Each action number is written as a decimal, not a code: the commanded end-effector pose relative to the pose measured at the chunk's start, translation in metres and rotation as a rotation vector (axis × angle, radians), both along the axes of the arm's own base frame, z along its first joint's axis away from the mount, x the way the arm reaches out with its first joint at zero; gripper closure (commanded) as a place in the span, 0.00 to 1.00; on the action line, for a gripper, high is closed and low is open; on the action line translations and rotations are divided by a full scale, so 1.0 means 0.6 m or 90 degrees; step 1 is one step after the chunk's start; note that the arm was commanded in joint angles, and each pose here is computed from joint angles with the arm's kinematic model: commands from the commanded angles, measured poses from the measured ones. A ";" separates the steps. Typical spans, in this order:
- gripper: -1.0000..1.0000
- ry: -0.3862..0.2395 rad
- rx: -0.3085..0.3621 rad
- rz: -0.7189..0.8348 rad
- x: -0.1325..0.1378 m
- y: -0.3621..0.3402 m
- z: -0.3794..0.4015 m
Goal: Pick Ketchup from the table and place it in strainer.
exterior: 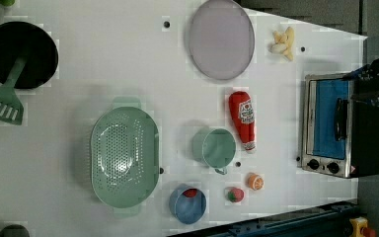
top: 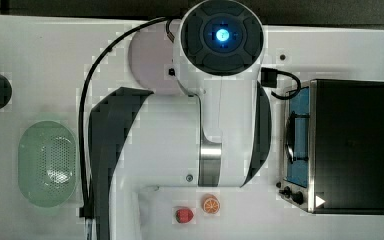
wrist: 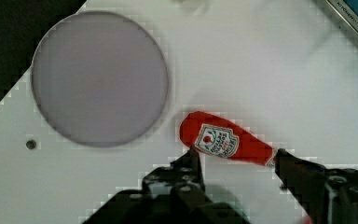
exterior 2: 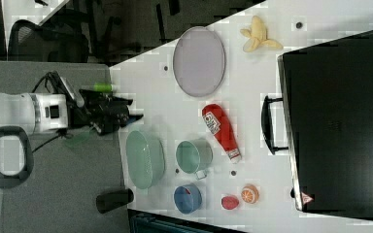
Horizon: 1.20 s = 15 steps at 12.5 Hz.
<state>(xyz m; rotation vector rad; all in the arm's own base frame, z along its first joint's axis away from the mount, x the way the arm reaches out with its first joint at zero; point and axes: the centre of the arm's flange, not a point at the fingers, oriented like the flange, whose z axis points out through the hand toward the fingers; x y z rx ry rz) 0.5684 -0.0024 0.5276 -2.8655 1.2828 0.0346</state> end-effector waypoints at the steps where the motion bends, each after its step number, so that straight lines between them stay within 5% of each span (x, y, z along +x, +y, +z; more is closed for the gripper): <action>1: 0.21 0.019 0.009 -0.034 -0.140 -0.065 0.099; 3: 0.00 0.027 0.009 -0.030 -0.141 -0.064 0.090; 9: 0.00 0.044 0.013 0.134 -0.120 -0.024 -0.007; 15: 0.00 0.030 0.026 0.483 -0.105 0.008 -0.152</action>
